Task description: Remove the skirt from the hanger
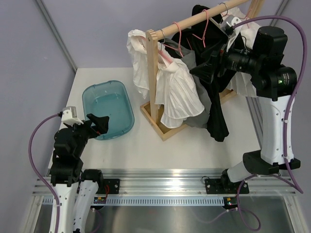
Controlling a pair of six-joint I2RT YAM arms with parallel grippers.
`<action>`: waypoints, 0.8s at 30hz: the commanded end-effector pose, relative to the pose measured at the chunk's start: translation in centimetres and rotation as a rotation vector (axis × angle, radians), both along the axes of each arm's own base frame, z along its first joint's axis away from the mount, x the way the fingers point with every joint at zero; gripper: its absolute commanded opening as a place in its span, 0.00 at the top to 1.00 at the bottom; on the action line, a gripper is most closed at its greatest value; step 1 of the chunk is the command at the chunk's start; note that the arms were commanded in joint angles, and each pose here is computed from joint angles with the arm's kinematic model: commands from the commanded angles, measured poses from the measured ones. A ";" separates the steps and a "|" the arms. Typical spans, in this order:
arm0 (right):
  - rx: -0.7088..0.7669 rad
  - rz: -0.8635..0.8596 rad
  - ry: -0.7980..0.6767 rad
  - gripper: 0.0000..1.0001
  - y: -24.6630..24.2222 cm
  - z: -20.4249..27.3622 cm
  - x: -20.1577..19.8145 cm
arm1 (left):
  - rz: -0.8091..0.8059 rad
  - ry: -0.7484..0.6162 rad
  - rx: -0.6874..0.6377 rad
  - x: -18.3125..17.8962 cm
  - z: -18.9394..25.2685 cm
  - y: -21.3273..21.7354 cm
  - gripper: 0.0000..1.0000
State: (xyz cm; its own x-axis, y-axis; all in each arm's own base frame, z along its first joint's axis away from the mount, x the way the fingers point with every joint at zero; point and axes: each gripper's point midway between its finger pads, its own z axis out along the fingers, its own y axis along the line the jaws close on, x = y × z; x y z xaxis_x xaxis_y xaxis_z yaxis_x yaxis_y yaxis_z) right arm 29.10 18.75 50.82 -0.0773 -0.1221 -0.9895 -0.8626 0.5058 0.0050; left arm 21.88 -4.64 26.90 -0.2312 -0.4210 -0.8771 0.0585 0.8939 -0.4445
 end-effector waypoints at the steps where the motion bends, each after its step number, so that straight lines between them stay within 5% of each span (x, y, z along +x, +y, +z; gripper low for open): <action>1: 0.080 0.023 0.033 0.01 1.5 2.1 -0.2 | -0.021 -0.043 -0.034 -0.2 1.1 -0.6 0.01; 15: 0.108 -0.130 0.074 0.26 8.0 1.2 6.3 | -0.028 -0.018 -0.062 -0.2 0.8 -0.9 0.01; 24: 0.111 -0.139 0.053 0.42 9.9 1.1 7.0 | -0.028 -0.009 -0.085 -0.5 0.0 -1.0 0.01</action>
